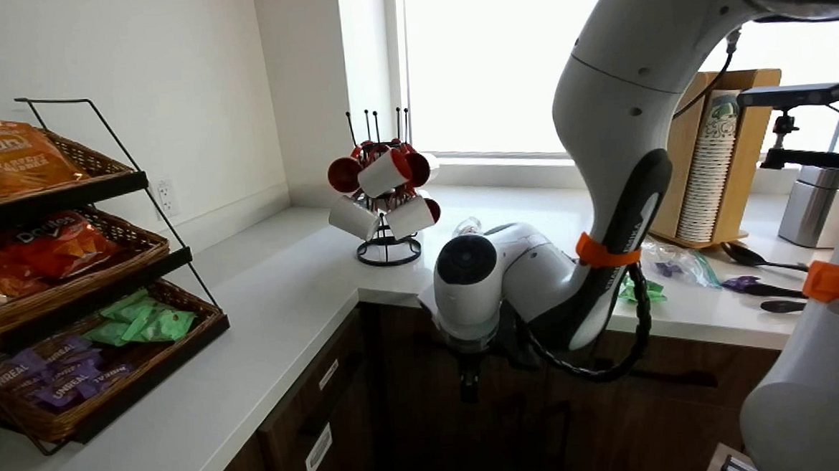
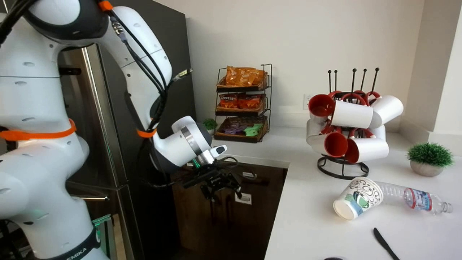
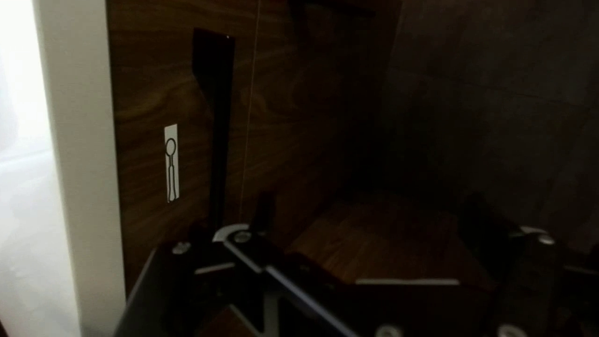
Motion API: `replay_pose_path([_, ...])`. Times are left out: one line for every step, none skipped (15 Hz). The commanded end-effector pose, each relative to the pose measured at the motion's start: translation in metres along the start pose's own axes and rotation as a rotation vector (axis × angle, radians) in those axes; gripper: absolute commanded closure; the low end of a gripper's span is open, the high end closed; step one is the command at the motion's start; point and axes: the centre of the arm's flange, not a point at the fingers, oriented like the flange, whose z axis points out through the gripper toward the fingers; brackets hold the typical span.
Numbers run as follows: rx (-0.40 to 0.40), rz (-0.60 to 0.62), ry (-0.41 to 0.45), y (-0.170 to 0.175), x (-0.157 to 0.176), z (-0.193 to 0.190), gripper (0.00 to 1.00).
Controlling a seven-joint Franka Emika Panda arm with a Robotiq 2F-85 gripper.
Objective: Open the top drawer
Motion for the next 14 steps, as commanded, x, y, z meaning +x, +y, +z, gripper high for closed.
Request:
replay_pose_path([-0.016,-0.002,0.005,0.007,0.011,0.052,0.0])
replay_pose_path([-0.016,-0.008,0.004,0.013,0.013,0.058,0.0])
replay_pose_path([-0.007,-0.008,0.005,0.011,0.005,0.026,0.0])
replay_pose_path([-0.005,-0.009,0.004,0.015,0.007,0.034,0.0])
replay_pose_path([-0.001,-0.009,0.003,0.017,0.008,0.04,0.0])
replay_pose_path([0.003,-0.009,0.003,0.017,0.01,0.043,0.0])
replay_pose_path([0.005,-0.01,0.003,0.017,0.011,0.045,0.0])
replay_pose_path([0.006,-0.01,0.003,0.017,0.011,0.046,0.0])
replay_pose_path([0.006,-0.01,0.003,0.017,0.011,0.046,0.0])
replay_pose_path([0.006,-0.01,0.003,0.017,0.011,0.046,0.0])
replay_pose_path([-0.003,-0.003,0.004,0.017,0.012,0.05,0.0])
replay_pose_path([-0.013,0.002,0.014,0.019,0.015,0.053,0.0])
replay_pose_path([-0.015,0.007,0.024,0.021,0.018,0.055,0.0])
replay_pose_path([-0.031,0.003,0.023,0.024,0.019,0.057,0.0])
